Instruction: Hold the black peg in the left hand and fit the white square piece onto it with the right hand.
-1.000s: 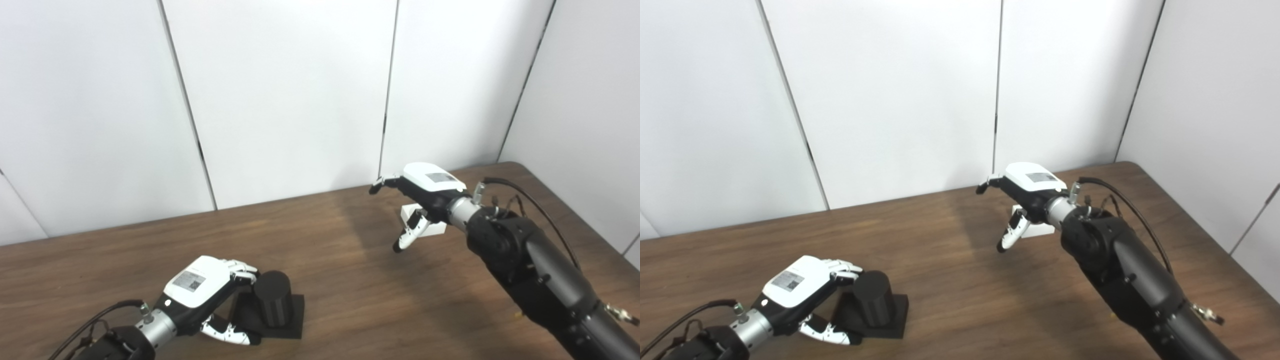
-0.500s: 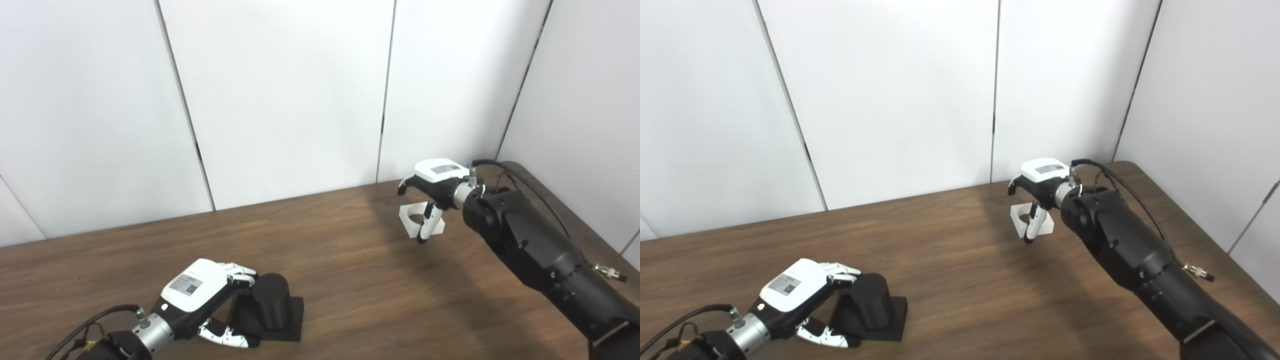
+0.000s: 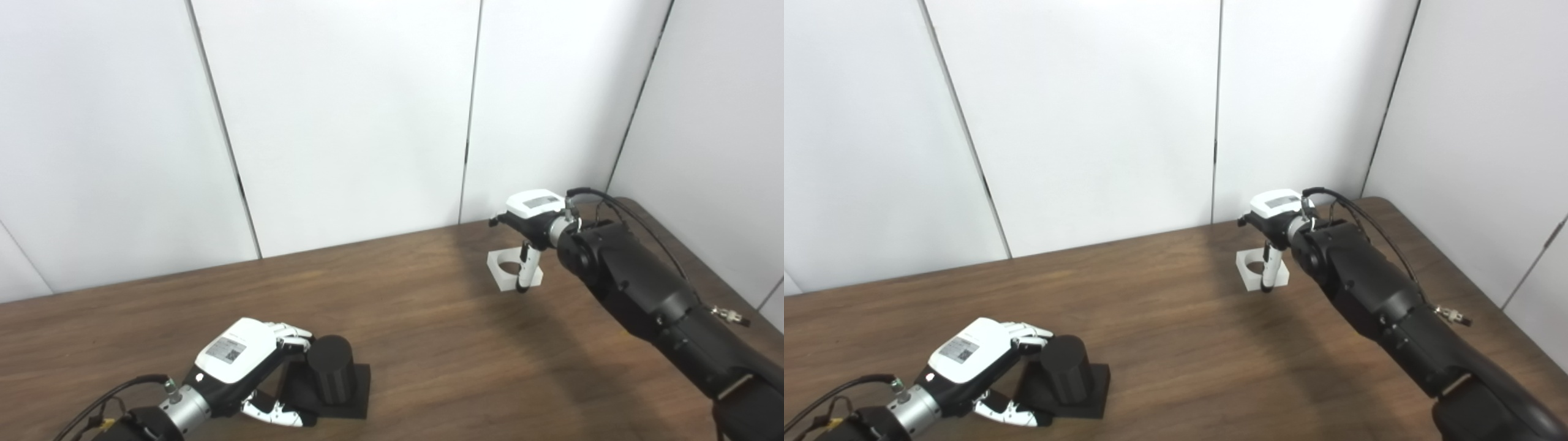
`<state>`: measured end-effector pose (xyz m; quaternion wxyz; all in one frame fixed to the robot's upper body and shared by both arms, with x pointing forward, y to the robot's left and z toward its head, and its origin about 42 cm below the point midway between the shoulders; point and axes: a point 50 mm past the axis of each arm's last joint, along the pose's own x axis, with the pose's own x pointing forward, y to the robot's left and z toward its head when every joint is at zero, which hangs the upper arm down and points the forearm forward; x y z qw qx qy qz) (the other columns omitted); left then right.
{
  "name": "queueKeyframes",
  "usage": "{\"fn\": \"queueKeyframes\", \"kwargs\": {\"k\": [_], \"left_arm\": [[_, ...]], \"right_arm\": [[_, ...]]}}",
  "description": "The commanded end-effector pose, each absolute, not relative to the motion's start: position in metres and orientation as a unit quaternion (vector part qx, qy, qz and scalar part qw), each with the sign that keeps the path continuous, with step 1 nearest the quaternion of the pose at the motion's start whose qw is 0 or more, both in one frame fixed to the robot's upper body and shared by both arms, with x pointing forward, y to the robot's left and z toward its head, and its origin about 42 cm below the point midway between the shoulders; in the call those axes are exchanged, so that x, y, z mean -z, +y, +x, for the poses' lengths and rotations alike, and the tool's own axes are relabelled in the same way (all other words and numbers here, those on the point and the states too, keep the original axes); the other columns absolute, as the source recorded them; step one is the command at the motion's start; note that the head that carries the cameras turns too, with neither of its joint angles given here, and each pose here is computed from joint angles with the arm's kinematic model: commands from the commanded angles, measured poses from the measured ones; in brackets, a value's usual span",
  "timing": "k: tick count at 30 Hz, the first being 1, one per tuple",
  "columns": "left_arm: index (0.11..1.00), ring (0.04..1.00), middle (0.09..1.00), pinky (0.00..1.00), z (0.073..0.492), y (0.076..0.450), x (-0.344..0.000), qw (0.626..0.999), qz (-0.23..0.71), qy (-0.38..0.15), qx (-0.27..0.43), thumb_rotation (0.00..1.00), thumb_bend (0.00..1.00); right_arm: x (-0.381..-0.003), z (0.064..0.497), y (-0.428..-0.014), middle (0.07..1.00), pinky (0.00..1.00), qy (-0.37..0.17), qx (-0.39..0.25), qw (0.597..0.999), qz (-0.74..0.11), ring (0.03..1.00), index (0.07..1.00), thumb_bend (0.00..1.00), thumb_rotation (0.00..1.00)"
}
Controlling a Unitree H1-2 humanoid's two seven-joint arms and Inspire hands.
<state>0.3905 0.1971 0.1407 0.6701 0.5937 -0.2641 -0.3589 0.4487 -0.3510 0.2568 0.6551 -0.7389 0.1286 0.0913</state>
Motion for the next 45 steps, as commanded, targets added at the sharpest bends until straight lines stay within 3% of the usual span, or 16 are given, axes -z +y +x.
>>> {"fn": "queueKeyframes", "kwargs": {"k": [1,28,36,38,39,41,45], "left_arm": [[0.492,0.780,0.787,0.72,0.354,0.211,-0.090,0.605,0.627,-0.193,0.451,0.07,0.52],[0.493,0.775,0.787,0.69,0.348,0.212,-0.095,0.599,0.629,-0.193,0.455,0.07,0.52],[0.493,0.775,0.789,0.69,0.347,0.213,-0.097,0.603,0.627,-0.191,0.455,0.07,0.52],[0.493,0.774,0.789,0.70,0.347,0.213,-0.098,0.602,0.628,-0.190,0.456,0.07,0.52],[0.493,0.774,0.790,0.70,0.347,0.213,-0.098,0.602,0.628,-0.190,0.456,0.07,0.52],[0.493,0.776,0.789,0.70,0.346,0.213,-0.098,0.604,0.626,-0.189,0.456,0.07,0.52],[0.493,0.773,0.790,0.70,0.347,0.212,-0.098,0.604,0.627,-0.189,0.455,0.07,0.52]], "right_arm": [[-0.288,0.457,-0.354,0.894,0.81,0.096,-0.056,0.652,-0.750,0.875,0.848,0.96,0.16],[-0.251,0.467,-0.362,0.875,0.79,0.146,-0.079,0.642,-0.749,0.875,0.757,0.89,0.19],[-0.239,0.472,-0.361,0.845,0.77,0.165,-0.079,0.638,-0.748,0.847,0.643,0.84,0.22],[-0.238,0.472,-0.361,0.832,0.75,0.164,-0.080,0.639,-0.747,0.829,0.588,0.82,0.21],[-0.238,0.472,-0.361,0.817,0.74,0.161,-0.081,0.640,-0.747,0.818,0.540,0.68,0.18],[-0.238,0.472,-0.361,0.742,0.71,0.157,-0.082,0.644,-0.745,0.783,0.498,0.55,0.15],[-0.239,0.473,-0.360,0.711,0.70,0.160,-0.083,0.647,-0.741,0.774,0.488,0.52,0.14]]}}
